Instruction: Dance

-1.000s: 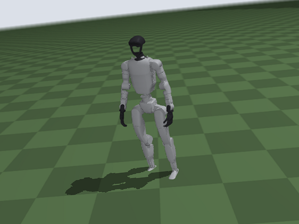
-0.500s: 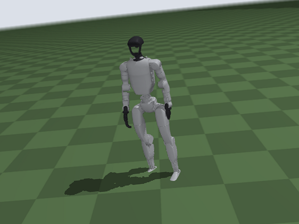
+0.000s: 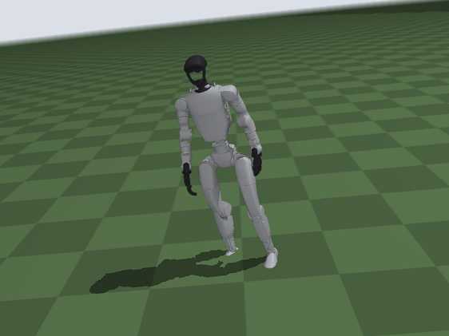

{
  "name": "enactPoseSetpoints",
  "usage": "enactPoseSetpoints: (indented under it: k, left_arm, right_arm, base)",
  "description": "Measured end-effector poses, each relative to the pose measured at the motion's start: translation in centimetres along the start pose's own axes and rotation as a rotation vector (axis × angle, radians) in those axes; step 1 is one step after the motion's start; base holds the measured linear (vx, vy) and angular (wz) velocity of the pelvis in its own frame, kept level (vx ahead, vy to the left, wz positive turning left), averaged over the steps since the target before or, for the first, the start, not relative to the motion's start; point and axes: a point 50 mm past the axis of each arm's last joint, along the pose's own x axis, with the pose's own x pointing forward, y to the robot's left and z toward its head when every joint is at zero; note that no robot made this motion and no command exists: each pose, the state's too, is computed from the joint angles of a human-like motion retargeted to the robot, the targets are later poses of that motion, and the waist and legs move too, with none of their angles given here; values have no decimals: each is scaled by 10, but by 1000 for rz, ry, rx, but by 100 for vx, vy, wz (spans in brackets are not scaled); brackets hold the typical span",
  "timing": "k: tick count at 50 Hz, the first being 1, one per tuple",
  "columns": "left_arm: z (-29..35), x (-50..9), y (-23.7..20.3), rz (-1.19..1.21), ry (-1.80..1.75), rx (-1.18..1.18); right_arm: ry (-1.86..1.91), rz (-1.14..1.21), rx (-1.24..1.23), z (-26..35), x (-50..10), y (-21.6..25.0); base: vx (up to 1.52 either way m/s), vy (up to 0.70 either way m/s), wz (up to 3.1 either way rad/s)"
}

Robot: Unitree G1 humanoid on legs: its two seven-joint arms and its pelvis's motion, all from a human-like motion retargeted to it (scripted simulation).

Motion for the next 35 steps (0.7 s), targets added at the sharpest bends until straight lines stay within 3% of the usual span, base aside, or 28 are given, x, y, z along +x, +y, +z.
enactPoseSetpoints:
  k: [20,25,27,30,35]
  left_arm:
    - [0,0,-1,22,-6,97]
    - [-17,0,-28,-7,12,93]
    - [-6,-1,-8,24,-7,116]
    - [-14,1,-28,-4,-1,99]
    - [5,0,-3,34,-45,119]
  right_arm:
    - [27,-152,-113,-3,-6,-52]
    - [69,-145,-153,-26,-13,-40]
    - [46,-174,-173,-12,-11,-59]
    - [68,-156,-177,-25,-14,-45]
    - [26,-189,-191,-3,-10,-68]
  base:
    - [2,5,23]
    - [1,8,12]
    - [7,5,-6]
    - [-1,8,-2]
    - [2,2,-4]
